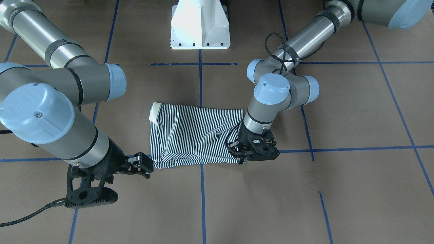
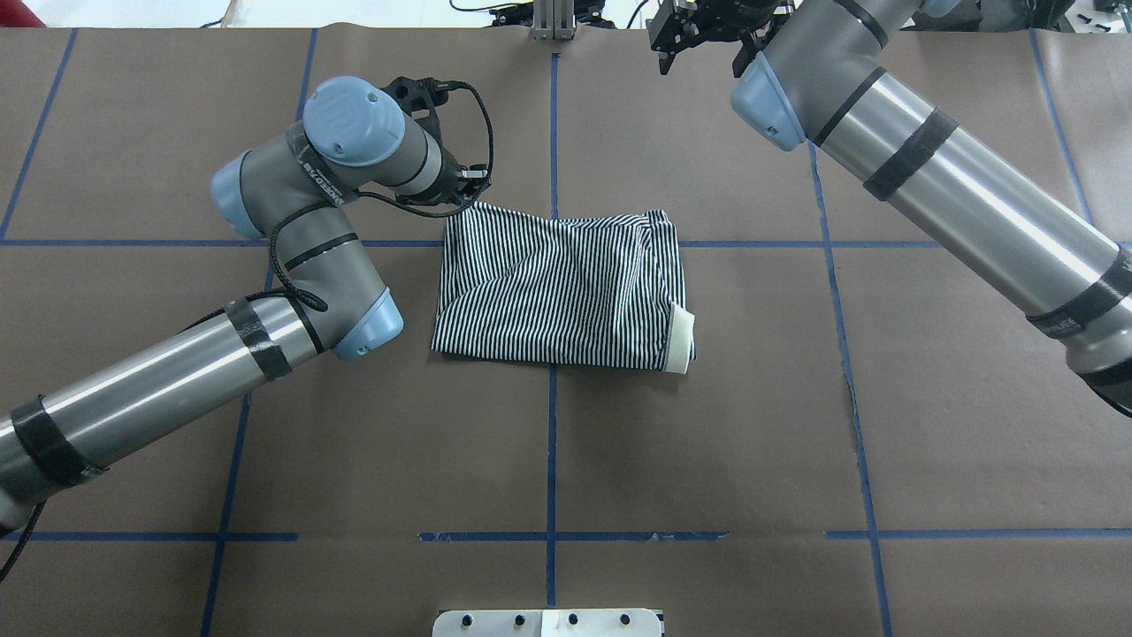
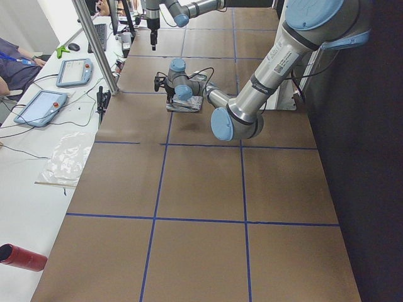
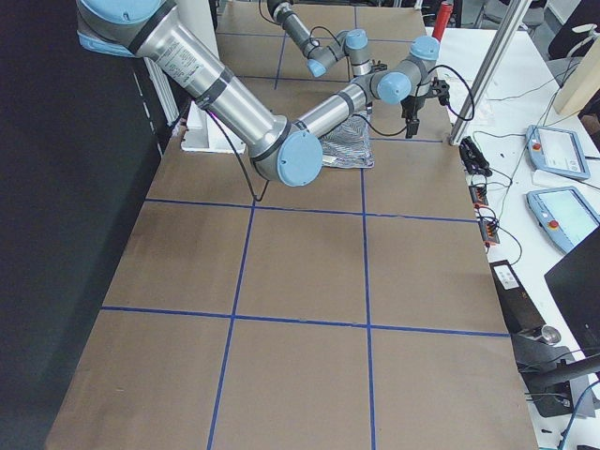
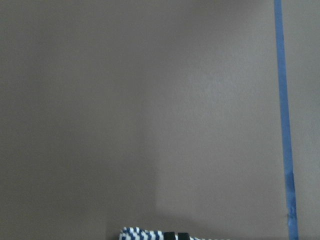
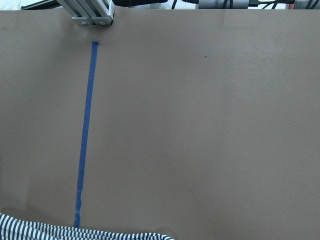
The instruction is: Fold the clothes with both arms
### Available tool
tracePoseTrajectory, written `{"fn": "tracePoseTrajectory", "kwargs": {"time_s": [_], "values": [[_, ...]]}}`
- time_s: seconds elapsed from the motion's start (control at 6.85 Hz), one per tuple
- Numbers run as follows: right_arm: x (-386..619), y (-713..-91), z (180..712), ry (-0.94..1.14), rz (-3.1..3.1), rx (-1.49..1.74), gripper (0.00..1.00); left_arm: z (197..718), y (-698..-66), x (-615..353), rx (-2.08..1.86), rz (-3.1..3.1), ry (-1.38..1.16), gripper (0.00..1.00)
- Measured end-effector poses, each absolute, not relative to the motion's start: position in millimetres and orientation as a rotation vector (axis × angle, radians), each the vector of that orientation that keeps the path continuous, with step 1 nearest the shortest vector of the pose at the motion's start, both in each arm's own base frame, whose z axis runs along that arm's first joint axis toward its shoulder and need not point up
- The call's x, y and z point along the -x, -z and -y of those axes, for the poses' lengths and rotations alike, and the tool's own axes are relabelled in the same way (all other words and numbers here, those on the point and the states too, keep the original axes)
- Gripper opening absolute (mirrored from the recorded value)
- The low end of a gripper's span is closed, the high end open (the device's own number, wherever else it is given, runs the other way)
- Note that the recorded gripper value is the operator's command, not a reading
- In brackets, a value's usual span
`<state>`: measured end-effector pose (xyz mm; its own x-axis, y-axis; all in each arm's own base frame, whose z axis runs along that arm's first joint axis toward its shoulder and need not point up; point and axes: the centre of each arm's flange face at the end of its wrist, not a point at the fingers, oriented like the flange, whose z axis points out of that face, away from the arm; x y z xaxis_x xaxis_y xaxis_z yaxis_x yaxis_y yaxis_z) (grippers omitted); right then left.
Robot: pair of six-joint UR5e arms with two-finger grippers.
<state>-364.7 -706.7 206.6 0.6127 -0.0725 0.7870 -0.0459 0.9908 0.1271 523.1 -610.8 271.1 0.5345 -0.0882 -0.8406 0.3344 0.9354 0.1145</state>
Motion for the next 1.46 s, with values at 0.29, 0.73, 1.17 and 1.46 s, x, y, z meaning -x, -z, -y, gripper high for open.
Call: {"fn": "tracePoseTrajectory", "kwargs": {"time_s": [0.29, 0.73, 1.17, 1.46], "values": [[363.9, -207.3, 704.6, 0.018, 0.917, -0.138, 1.0, 620.4, -273.8, -512.3, -0.291, -0.966, 0.256, 0.79], [360.3, -211.8, 705.7, 0.013, 0.914, -0.134, 1.0, 627.3, -279.9, -506.5, -0.305, -0.952, 0.246, 1.0], [317.2, -245.0, 708.4, -0.02, 0.898, -0.129, 1.0, 665.3, -294.5, -429.3, -0.326, -0.909, 0.183, 1.0], [253.8, -288.4, 700.2, 0.019, 0.842, -0.137, 1.0, 649.4, -313.2, -334.4, -0.364, -0.823, 0.089, 1.0]]}}
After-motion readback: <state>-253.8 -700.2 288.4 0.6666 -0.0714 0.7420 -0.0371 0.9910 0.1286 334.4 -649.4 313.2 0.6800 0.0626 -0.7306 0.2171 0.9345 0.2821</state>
